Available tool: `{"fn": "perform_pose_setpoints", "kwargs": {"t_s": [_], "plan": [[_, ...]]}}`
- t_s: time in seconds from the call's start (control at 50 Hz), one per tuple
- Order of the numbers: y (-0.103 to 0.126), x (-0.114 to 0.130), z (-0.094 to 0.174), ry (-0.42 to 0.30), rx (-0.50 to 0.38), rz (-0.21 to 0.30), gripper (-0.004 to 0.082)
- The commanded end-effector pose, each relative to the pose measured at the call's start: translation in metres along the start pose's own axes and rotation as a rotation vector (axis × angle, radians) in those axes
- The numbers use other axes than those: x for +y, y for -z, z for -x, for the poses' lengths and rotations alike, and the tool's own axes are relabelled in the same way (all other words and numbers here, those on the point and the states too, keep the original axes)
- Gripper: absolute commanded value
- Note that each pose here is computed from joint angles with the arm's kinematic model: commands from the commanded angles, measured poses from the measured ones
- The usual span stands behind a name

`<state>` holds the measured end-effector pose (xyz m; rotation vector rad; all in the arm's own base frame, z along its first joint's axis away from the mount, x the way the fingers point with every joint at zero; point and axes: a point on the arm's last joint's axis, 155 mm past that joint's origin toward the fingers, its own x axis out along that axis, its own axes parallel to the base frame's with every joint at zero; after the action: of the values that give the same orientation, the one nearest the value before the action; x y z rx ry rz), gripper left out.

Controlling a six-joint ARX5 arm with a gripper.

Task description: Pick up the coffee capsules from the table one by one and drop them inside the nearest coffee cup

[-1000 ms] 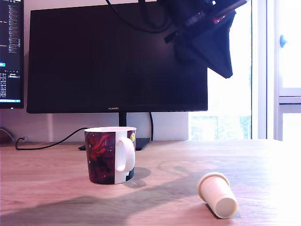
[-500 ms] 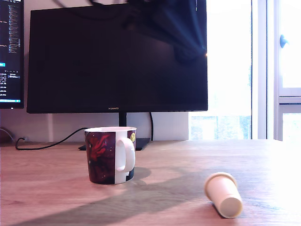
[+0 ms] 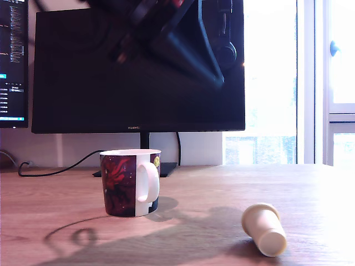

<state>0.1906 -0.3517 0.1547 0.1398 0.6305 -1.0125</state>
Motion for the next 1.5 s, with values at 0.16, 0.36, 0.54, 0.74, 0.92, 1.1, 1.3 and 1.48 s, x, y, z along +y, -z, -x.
{"fn": "perform_pose_setpoints", "kwargs": {"t_s": [0.16, 0.36, 0.54, 0.74, 0.92, 1.1, 1.3, 1.48], "plan": [[0.032, -0.008, 0.001, 0.022, 0.005, 0.060, -0.0021], [0.047, -0.019, -0.001, 0.033, 0.017, 0.093, -0.0021], [0.053, -0.030, -0.001, 0.028, 0.027, 0.084, -0.0021], [0.066, -0.034, 0.000, 0.011, 0.069, 0.082, -0.0021], [0.076, -0.031, 0.001, -0.023, 0.089, 0.081, -0.0021], [0.080, -0.035, 0.001, -0.005, 0.105, 0.093, -0.0021], [0.080, -0.038, 0.001, 0.013, 0.109, 0.095, -0.0018], [0.078, -0.039, 0.000, 0.012, 0.103, 0.216, 0.0593]]}}
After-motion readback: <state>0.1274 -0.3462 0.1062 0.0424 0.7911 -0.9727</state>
